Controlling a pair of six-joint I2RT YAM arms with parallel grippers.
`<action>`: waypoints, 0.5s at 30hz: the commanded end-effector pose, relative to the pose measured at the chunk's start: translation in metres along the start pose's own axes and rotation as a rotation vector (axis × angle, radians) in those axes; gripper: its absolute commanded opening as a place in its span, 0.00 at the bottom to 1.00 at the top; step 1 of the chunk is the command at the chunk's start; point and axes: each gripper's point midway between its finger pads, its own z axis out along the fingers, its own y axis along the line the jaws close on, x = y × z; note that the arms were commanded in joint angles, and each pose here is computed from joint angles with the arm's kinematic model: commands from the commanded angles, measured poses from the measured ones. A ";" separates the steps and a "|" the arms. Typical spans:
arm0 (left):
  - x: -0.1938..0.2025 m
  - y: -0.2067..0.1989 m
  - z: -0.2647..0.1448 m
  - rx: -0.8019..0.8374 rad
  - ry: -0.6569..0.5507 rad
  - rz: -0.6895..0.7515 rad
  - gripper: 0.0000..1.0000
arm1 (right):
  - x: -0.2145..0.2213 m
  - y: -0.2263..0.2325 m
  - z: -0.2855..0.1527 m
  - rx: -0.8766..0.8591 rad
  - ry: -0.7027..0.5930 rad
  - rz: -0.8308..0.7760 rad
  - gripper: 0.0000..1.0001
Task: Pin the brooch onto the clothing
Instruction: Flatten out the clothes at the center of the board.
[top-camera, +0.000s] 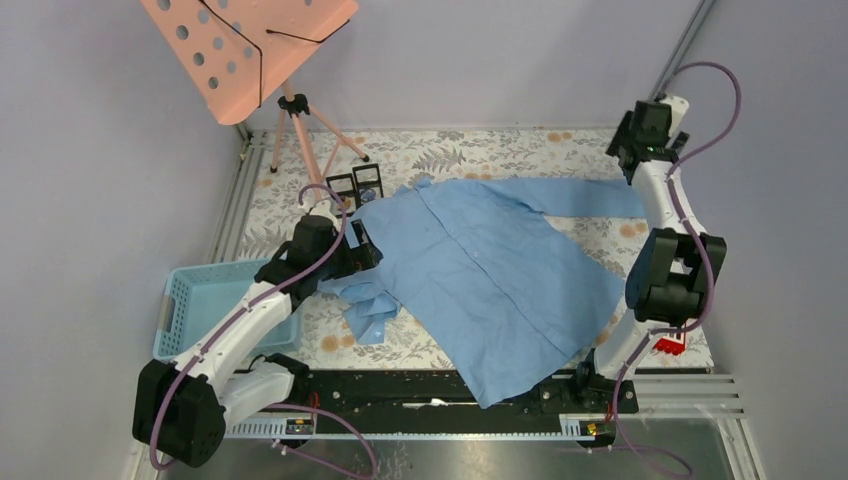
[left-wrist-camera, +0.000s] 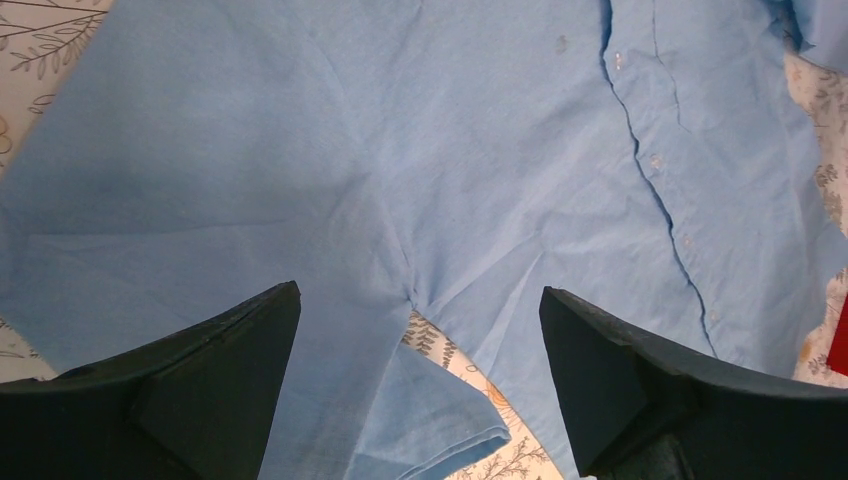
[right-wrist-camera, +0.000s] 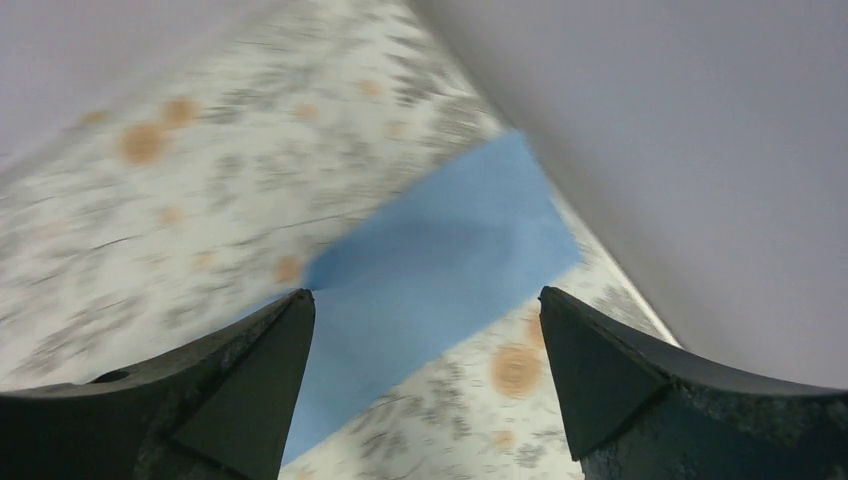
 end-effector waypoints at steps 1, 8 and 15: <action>-0.025 -0.029 -0.005 0.110 -0.060 -0.016 0.99 | -0.020 0.083 -0.055 -0.336 -0.011 -0.109 0.91; -0.035 -0.043 -0.009 0.153 -0.063 -0.014 0.99 | 0.064 0.192 -0.092 -0.654 0.230 -0.281 0.99; -0.028 -0.039 -0.007 0.145 -0.046 -0.018 0.99 | 0.133 0.248 -0.106 -0.769 0.358 -0.585 1.00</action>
